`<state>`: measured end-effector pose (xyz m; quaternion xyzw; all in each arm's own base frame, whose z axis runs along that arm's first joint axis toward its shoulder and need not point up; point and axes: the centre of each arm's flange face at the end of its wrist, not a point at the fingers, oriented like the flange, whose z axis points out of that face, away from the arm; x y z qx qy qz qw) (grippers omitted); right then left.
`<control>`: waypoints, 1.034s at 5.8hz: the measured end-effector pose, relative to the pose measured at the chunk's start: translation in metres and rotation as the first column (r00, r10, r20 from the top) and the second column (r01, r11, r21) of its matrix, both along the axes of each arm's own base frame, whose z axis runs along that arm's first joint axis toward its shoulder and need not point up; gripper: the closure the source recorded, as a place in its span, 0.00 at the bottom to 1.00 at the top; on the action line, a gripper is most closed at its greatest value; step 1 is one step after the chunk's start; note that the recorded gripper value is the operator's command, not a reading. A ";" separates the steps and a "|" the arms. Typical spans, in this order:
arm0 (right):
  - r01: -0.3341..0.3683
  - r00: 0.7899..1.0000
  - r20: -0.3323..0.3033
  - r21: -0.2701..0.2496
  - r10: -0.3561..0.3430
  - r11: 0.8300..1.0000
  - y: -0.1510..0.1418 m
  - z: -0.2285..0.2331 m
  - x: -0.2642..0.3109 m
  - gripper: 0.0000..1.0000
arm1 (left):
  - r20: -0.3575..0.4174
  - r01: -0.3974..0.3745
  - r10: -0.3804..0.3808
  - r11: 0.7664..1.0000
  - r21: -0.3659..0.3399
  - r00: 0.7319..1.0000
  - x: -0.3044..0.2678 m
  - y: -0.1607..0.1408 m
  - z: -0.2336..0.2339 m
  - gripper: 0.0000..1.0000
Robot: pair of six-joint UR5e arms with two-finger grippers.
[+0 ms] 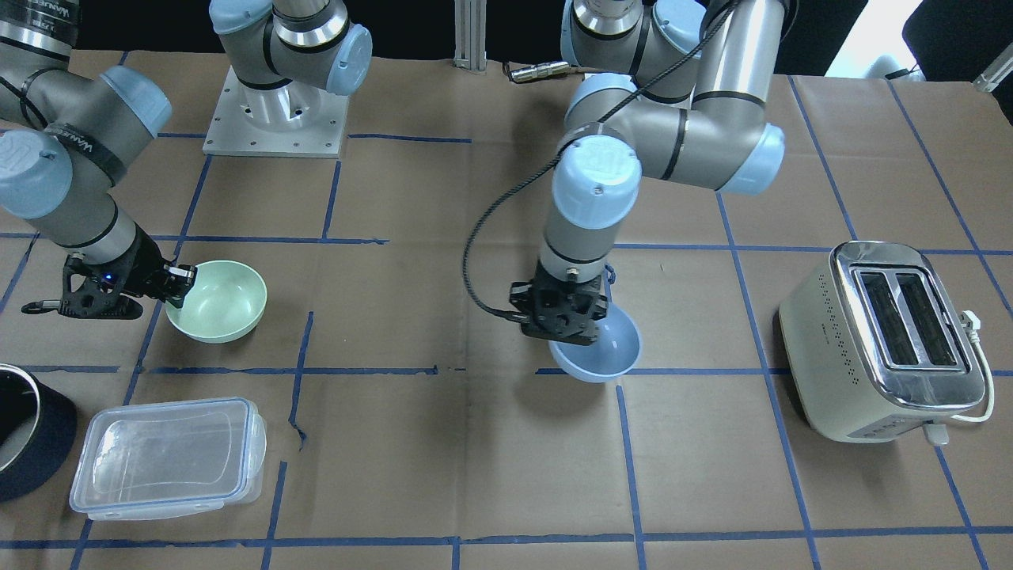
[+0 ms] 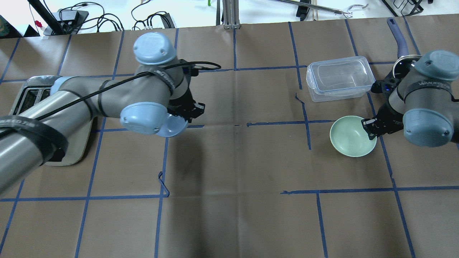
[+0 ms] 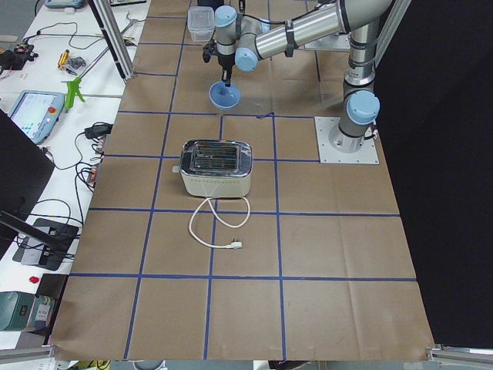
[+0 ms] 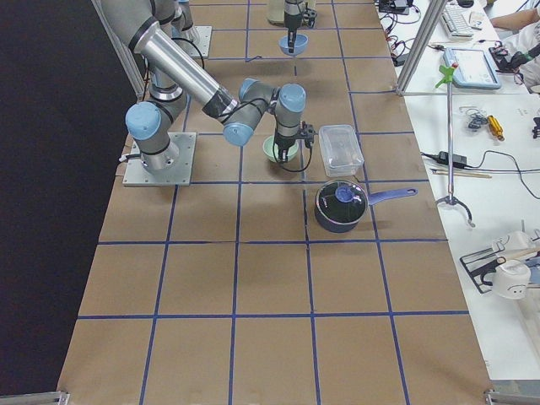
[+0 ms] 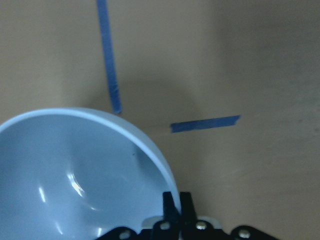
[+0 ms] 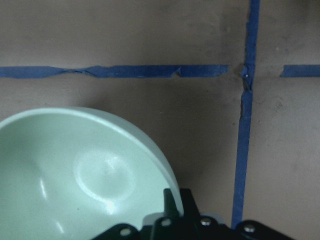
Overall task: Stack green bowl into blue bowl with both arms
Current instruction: 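Carry blue bowl to table center with left gripper while right lifts green bowl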
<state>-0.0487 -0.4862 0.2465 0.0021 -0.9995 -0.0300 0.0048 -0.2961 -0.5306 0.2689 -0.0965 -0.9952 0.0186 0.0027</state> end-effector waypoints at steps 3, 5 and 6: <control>-0.005 0.998 0.057 0.049 0.002 0.999 -0.024 0.105 -0.002 0.94 | -0.001 0.047 -0.047 0.999 -0.003 0.999 -0.114 0.007 -0.033 0.96; -0.005 0.994 0.111 0.066 -0.002 0.998 -0.029 0.153 0.001 0.94 | 0.009 0.054 -0.054 0.998 0.019 0.998 -0.121 0.015 -0.048 0.02; -0.006 0.992 0.127 0.065 -0.003 0.998 -0.030 0.159 0.002 0.94 | 0.007 0.049 -0.049 0.999 0.015 0.999 -0.122 0.015 -0.046 0.02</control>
